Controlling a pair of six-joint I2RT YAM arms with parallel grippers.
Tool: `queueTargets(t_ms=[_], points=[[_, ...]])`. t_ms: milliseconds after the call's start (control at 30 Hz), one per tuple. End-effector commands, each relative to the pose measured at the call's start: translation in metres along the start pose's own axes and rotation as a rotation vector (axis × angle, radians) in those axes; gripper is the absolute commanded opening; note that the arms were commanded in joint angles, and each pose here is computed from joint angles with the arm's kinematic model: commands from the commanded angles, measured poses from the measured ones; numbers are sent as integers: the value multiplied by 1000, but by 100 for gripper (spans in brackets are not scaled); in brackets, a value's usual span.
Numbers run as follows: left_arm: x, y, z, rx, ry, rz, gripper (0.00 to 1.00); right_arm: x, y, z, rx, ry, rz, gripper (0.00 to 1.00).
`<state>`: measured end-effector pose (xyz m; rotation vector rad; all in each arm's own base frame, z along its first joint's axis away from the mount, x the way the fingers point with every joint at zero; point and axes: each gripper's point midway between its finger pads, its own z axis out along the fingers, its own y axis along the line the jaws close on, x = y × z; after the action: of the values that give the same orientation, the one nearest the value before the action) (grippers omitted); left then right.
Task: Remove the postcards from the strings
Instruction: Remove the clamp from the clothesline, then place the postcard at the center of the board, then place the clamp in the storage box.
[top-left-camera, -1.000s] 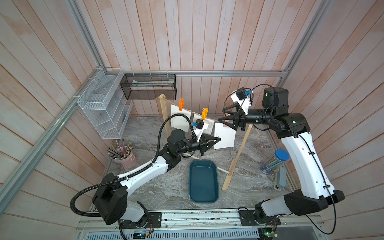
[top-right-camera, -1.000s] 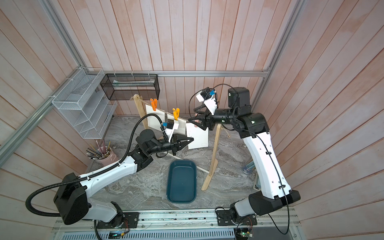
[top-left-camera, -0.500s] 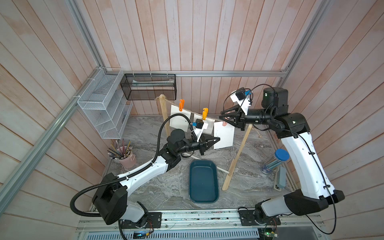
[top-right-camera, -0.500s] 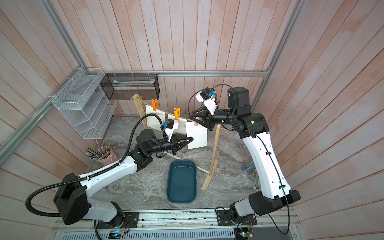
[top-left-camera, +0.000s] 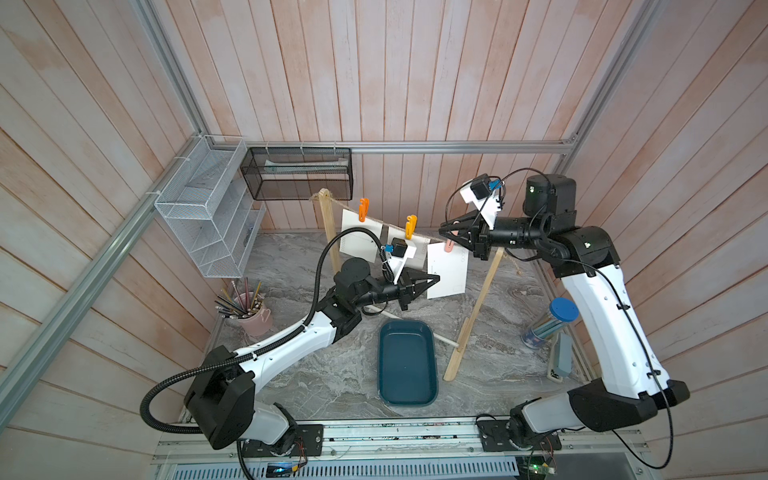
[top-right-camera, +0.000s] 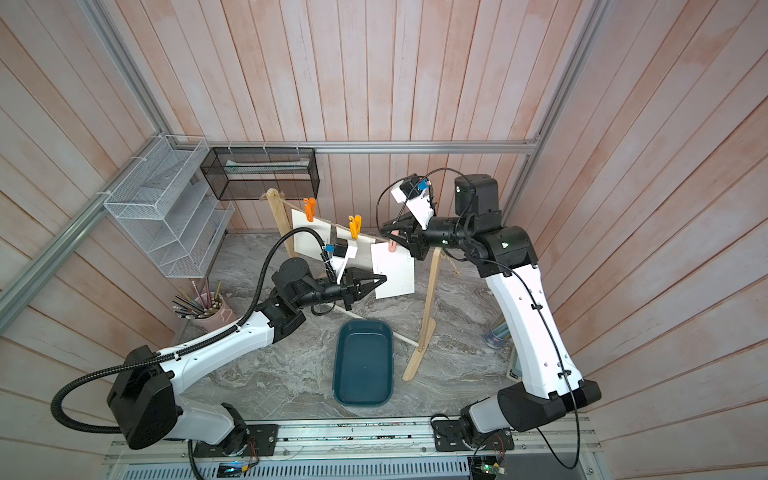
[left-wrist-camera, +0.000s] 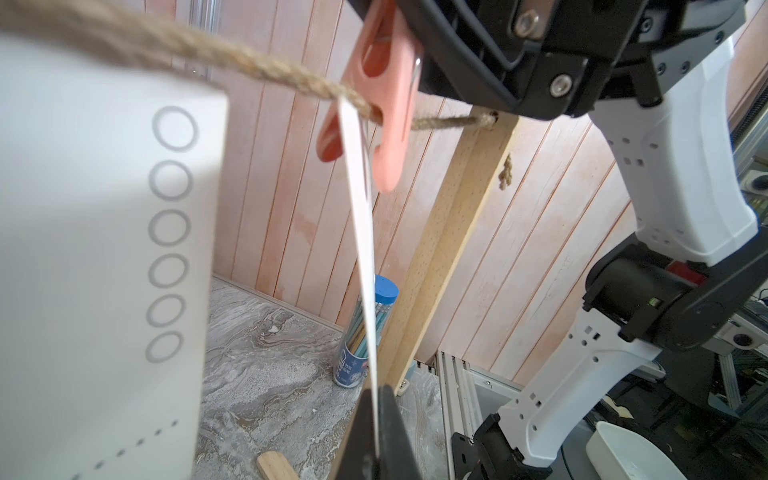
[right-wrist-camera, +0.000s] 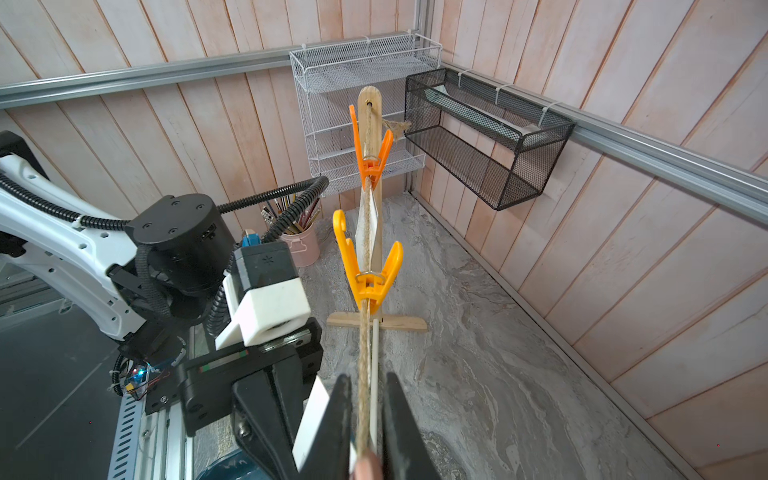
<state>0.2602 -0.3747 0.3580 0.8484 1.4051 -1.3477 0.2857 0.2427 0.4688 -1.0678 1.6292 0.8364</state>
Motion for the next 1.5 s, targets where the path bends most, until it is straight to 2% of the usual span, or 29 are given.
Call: queueTargets(t_ms=[0, 300, 667, 867, 1033, 1233, 1467], points=[[-18, -12, -6, 32, -45, 19, 0, -9, -1, -5, 46, -29, 8, 0], [-5, -14, -9, 39, -17, -19, 0, -34, -3, -20, 123, -117, -7, 0], [-1, -22, -12, 30, -5, -27, 0, -48, -7, -31, 183, -166, -22, 0], [-3, -29, -25, 8, -12, -38, 0, -65, 5, -41, 160, -232, -38, 0], [3, -33, -37, -24, 5, -85, 0, -75, 29, -47, 80, -277, -41, 0], [19, -30, -62, -137, 55, -171, 0, -66, 65, -40, 11, -265, -37, 0], [45, -25, -111, -359, 133, -286, 0, -27, 92, -11, -5, -192, 18, 0]])
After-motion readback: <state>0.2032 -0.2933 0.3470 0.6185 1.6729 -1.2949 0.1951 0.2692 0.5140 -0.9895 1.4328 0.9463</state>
